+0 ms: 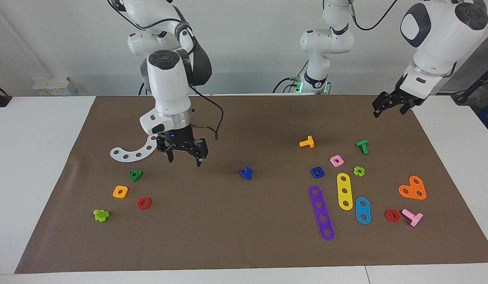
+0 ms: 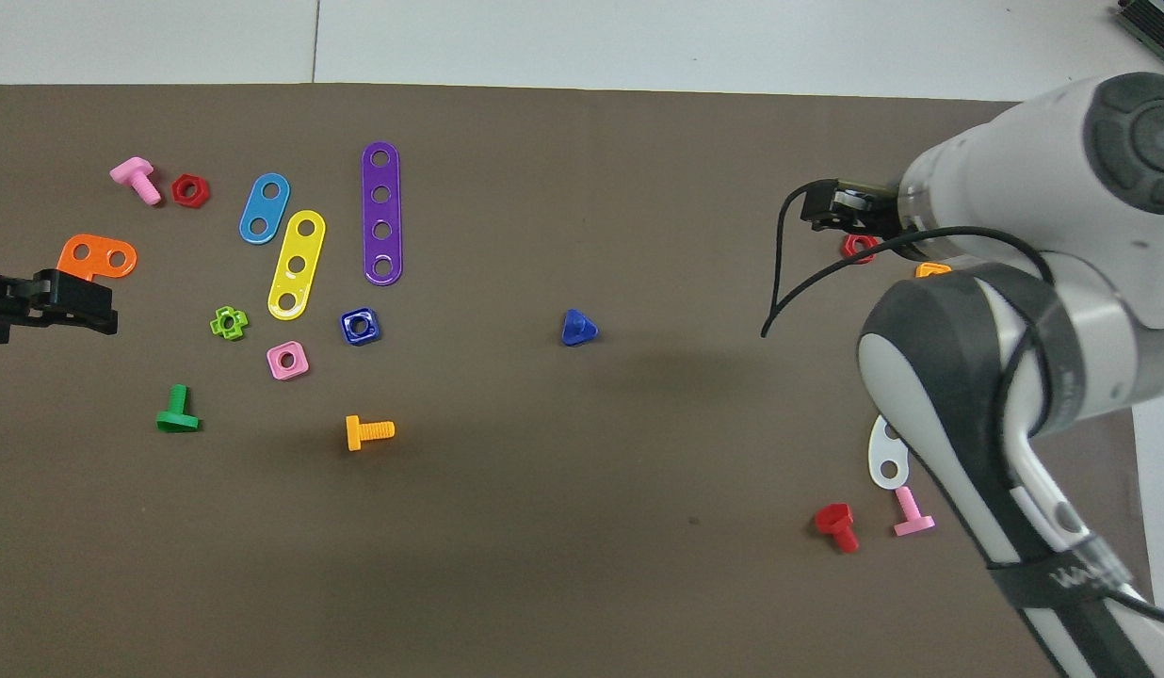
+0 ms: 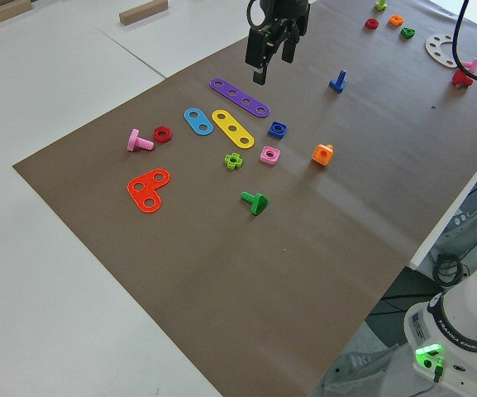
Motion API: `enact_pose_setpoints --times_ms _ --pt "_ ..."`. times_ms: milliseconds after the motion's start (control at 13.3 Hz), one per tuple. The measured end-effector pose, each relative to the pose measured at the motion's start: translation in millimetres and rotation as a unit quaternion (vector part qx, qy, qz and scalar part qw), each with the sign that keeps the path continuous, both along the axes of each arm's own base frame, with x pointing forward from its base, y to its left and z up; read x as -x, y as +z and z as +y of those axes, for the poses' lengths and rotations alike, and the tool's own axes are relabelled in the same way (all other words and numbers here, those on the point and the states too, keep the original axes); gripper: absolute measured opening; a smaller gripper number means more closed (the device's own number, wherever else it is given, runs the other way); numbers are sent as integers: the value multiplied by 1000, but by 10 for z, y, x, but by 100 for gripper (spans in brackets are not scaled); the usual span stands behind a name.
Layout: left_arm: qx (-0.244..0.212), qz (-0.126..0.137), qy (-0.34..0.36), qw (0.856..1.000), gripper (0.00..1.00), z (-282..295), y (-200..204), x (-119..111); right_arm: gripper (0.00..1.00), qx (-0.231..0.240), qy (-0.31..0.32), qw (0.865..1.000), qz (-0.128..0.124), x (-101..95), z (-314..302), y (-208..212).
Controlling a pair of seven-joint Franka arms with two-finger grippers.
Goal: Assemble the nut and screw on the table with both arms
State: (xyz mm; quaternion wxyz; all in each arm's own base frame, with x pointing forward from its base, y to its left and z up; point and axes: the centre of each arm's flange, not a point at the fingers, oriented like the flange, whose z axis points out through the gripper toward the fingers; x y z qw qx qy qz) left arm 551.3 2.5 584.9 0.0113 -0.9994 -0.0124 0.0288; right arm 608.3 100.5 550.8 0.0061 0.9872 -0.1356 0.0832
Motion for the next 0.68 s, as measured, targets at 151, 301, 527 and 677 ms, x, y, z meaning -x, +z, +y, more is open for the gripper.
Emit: enact_pose_setpoints --times_ms 151,301,527,677 --pt "0 -3 -4 1000 100 -46 13 -1 100 -3 9 1000 20 184 -409 276" --pt "0 -4 -8 1000 100 -85 20 1 100 0 21 999 41 375 -727 495" --pt "1 -21 -15 1000 100 -255 41 -32 100 3 37 997 63 605 -1008 848" --pt "6 -31 -13 999 100 -486 -65 -55 100 1 38 997 65 695 -1052 982"
